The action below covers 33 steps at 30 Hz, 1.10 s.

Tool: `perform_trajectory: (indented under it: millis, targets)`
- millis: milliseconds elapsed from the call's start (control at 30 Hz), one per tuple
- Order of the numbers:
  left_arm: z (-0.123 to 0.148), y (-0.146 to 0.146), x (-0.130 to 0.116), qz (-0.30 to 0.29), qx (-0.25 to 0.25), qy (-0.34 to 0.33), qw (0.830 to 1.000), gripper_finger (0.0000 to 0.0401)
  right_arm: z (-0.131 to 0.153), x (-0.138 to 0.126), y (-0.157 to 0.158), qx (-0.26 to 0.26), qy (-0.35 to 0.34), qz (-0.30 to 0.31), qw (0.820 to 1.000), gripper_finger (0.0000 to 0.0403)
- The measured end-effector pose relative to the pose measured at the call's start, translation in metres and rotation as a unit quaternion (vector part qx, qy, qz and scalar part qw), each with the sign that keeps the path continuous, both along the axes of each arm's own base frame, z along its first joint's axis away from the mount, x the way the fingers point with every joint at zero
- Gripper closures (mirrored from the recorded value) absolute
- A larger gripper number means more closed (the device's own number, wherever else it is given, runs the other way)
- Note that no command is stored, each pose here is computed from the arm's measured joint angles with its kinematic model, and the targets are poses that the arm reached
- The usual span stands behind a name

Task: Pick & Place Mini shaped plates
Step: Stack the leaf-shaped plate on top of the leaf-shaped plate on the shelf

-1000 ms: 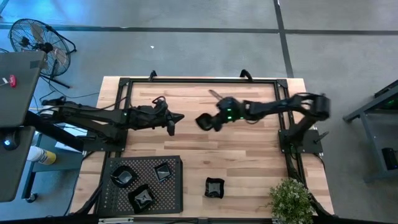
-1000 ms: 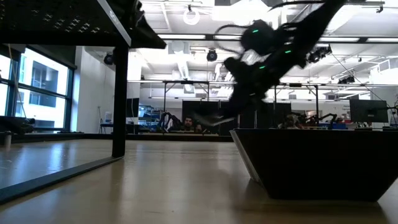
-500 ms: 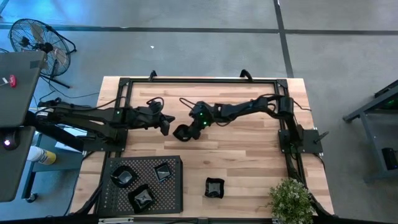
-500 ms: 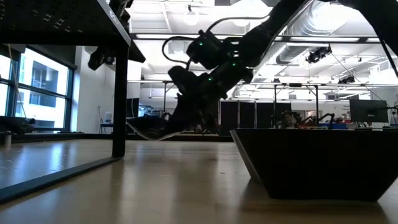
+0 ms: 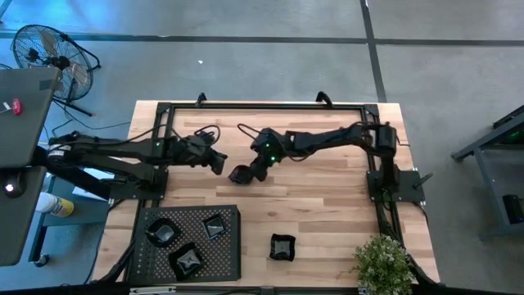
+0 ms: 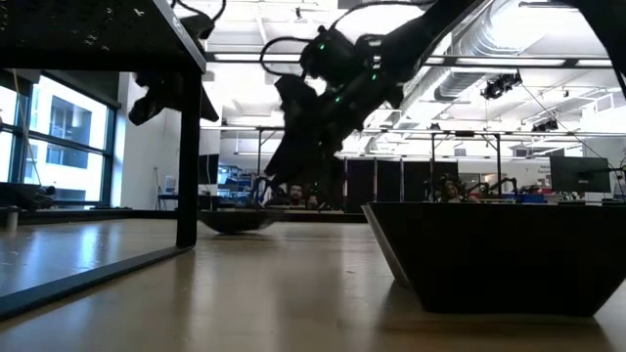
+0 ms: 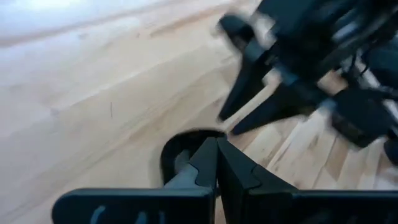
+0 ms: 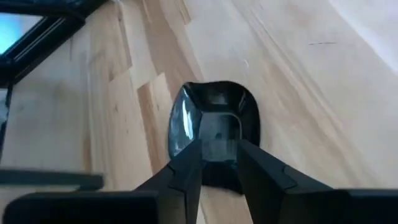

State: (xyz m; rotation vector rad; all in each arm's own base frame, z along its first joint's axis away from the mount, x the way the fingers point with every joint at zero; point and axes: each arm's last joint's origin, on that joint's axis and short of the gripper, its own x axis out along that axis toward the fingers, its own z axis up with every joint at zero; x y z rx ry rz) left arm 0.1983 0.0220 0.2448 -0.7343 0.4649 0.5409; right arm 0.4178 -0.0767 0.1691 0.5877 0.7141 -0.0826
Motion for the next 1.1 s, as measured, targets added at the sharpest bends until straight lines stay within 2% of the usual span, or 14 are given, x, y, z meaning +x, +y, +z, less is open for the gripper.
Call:
perform_trajectory:
  millis: [133, 233, 333, 400, 600, 733, 900, 1100]
  targets:
    - [-0.009, 0.007, 0.006, -0.020, -0.012, 0.028, 0.999, 0.0400, 0.025, -0.013, 0.003, -0.029, 0.013, 0.012, 0.999, 0.0314]
    - [-0.021, 0.009, 0.013, -0.027, -0.025, 0.059, 0.998, 0.0400, 0.044, -0.023, 0.010, -0.079, 0.021, 0.009, 0.997, 0.0345]
    - [-0.034, 0.010, 0.023, -0.035, -0.036, 0.081, 0.995, 0.0390, 0.063, -0.031, 0.015, -0.101, 0.006, 0.022, 0.995, 0.0386]
    - [-0.043, 0.010, 0.028, -0.037, -0.050, 0.097, 0.993, 0.0373, 0.074, -0.035, 0.018, -0.108, -0.007, 0.027, 0.994, 0.0398]
    - [-0.063, 0.012, 0.043, 0.009, -0.096, 0.116, 0.988, 0.0302, 0.094, -0.043, 0.019, -0.129, -0.030, 0.013, 0.991, 0.0381]
    - [-0.075, 0.015, 0.048, 0.024, -0.116, 0.128, 0.985, 0.0277, 0.096, -0.044, 0.019, -0.132, -0.033, 0.015, 0.991, 0.0384]
    - [-0.086, 0.015, 0.056, 0.012, -0.124, 0.132, 0.983, 0.0278, 0.096, -0.044, 0.019, -0.137, -0.033, 0.020, 0.990, 0.0398]
    - [-0.103, 0.015, 0.062, 0.019, -0.140, 0.153, 0.978, 0.0311, 0.096, -0.044, 0.019, -0.141, -0.032, 0.018, 0.989, 0.0398]
